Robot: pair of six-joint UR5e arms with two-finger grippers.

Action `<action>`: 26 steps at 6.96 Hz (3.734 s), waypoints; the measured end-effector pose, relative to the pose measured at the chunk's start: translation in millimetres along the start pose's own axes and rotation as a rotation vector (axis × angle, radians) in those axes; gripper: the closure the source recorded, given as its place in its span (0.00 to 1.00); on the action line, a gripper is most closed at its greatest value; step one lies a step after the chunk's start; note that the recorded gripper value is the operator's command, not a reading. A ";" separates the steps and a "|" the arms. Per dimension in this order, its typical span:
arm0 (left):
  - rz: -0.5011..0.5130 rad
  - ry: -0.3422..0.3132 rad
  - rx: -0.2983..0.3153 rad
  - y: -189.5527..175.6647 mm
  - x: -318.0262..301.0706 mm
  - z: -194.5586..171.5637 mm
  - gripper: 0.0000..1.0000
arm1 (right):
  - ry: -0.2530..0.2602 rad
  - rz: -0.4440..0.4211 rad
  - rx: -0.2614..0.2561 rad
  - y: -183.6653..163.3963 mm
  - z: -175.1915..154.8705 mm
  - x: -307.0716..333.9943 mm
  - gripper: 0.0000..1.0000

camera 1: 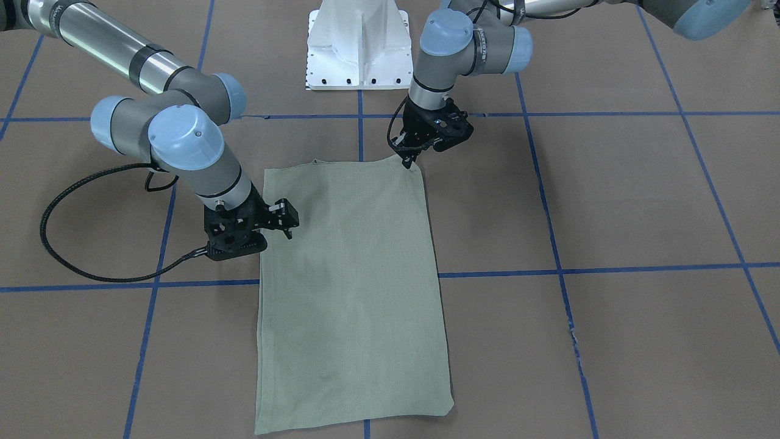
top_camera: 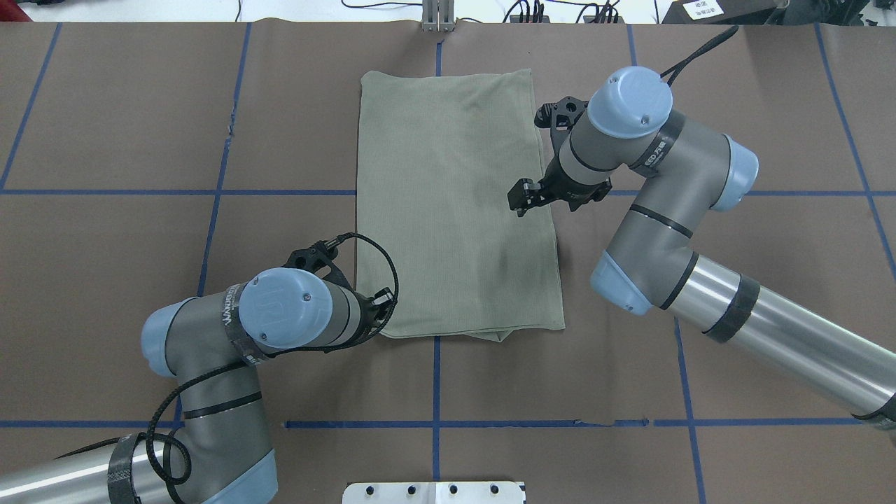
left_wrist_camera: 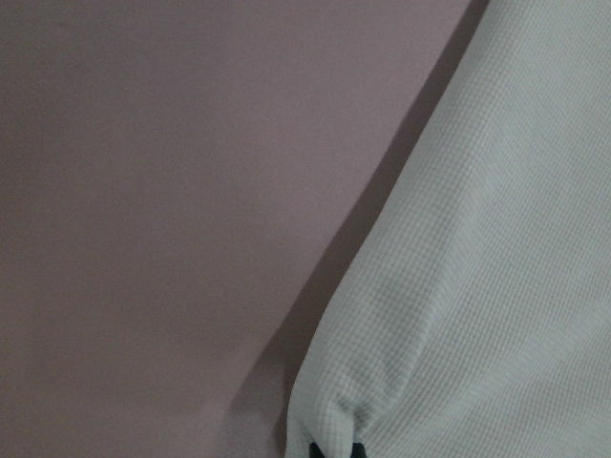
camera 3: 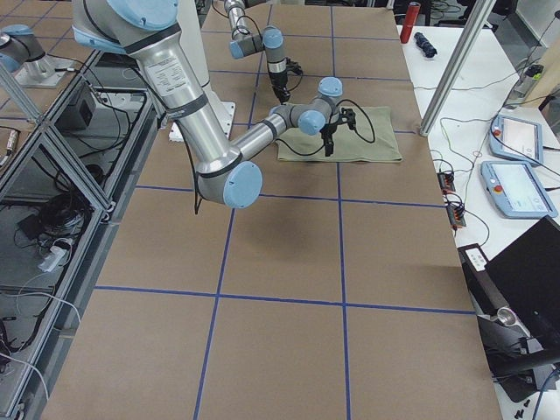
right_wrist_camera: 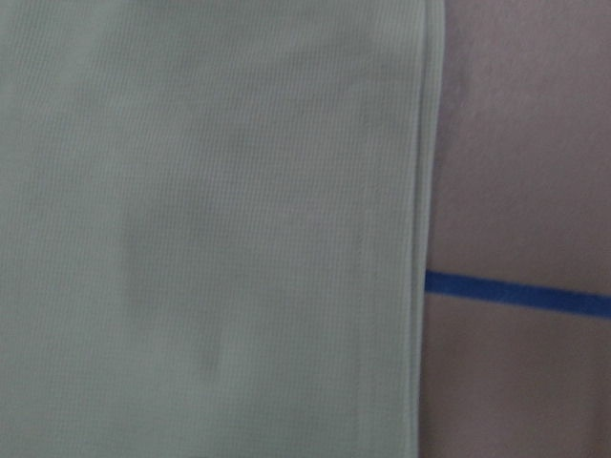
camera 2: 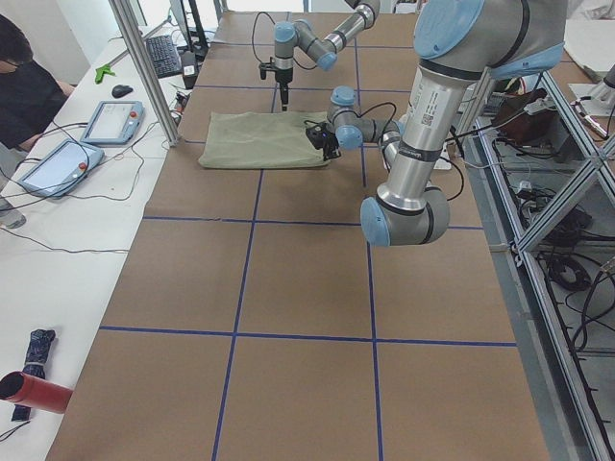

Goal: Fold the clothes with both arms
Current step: 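Grasp the near corner with the left gripper while the right moves to the other, then grasp the shirt's near corners with both grippers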

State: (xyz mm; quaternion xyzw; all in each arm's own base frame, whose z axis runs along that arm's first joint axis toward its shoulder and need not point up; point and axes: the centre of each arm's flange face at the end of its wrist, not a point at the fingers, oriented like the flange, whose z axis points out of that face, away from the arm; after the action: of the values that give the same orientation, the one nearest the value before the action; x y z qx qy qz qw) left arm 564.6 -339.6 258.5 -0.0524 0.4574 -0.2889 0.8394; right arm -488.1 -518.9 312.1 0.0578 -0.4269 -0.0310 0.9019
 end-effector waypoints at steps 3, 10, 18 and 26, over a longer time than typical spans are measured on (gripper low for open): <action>0.002 0.001 -0.002 0.9 0.3 -0.4 1.00 | -0.012 0.284 -0.014 76.7 8.4 -36.8 0.00; 0.004 0.001 -0.004 2.7 0.4 -0.2 1.00 | 0.133 0.704 -0.001 163.6 27.7 -75.3 0.00; 0.005 0.000 -0.006 3.9 -0.2 0.2 1.00 | 0.192 0.728 -0.011 175.4 38.0 -77.1 0.00; 0.008 -0.003 -0.012 9.2 -2.1 2.4 1.00 | 0.120 0.715 0.011 168.3 41.8 -77.0 0.74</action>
State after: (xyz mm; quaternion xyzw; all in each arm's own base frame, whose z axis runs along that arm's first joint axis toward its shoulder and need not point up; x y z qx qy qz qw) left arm 569.7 -331.3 258.2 -0.0561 0.4581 -0.2825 0.8409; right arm -568.1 -347.2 301.3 -0.0887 -0.3665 0.2919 0.8790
